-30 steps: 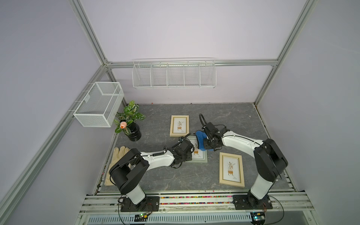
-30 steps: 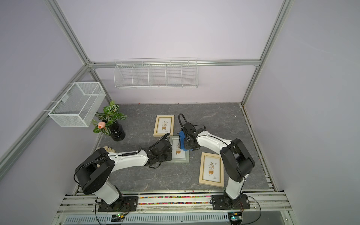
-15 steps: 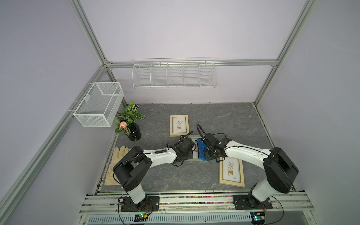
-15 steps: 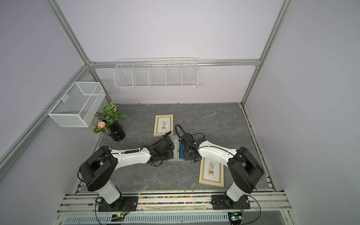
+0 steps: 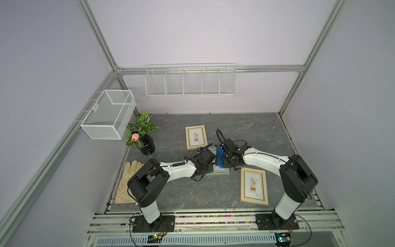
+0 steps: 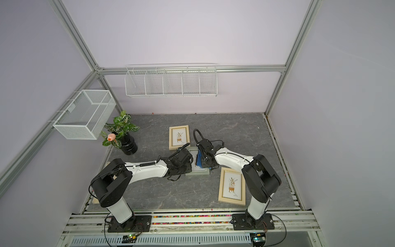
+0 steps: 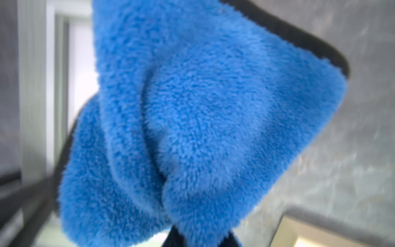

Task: Wipe the picture frame with a cloth
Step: Wipe the dirt from the picture frame.

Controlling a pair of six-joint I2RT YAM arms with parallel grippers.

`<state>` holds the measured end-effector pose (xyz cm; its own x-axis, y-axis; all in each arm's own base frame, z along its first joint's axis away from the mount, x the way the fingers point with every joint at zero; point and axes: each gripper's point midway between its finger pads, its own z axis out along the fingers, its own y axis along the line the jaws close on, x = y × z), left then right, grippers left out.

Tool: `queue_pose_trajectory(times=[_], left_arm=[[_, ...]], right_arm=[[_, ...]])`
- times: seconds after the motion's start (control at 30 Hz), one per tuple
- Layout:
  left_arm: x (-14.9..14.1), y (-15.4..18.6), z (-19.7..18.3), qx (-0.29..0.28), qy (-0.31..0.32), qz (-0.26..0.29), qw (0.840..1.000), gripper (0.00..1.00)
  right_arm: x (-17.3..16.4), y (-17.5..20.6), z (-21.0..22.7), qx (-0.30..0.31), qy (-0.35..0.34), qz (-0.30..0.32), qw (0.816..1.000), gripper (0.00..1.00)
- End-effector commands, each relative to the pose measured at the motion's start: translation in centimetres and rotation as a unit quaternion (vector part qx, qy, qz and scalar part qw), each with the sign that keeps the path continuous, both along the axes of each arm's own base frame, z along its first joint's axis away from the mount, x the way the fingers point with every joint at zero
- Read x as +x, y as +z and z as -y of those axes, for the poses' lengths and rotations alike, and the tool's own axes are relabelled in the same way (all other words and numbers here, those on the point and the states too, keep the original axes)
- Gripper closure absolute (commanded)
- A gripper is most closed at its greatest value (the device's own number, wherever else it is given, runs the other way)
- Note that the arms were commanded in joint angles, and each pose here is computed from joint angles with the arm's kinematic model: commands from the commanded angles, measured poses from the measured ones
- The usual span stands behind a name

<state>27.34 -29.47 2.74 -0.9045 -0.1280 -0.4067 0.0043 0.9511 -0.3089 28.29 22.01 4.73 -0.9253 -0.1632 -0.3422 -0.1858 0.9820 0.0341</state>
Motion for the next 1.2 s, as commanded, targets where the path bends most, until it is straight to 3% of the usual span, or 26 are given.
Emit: queue_pose_trajectory(times=[0.0,0.3,0.57,0.9,1.17], left_arm=[[-0.3,-1.9,-0.5,0.016,0.030,-0.029,0.999,0.94],[-0.5,-1.1,2.8,-0.036,0.001,-0.024,0.999,0.94],[-0.9,-1.0,2.0,-0.037,0.008,-0.021,0.999,0.94],[-0.8,-0.8,2.5,-0.051,0.002,-0.017,0.999,0.94],[-1.1,-0.8,2.2,-0.060,0.003,-0.013,0.998,0.95]], right_arm=[[-3.6,-0.3,1.0,-0.005,-0.014,-0.022,1.000,0.93],[-3.1,-1.8,-4.7,0.078,-0.007,-0.041,0.996,0.93],[-1.8,-1.6,1.7,0.016,-0.069,-0.016,0.997,0.93],[-2.7,-1.7,-4.2,0.092,-0.031,-0.041,0.994,0.93],[-1.3,-1.9,1.7,0.050,-0.079,-0.028,0.995,0.93]])
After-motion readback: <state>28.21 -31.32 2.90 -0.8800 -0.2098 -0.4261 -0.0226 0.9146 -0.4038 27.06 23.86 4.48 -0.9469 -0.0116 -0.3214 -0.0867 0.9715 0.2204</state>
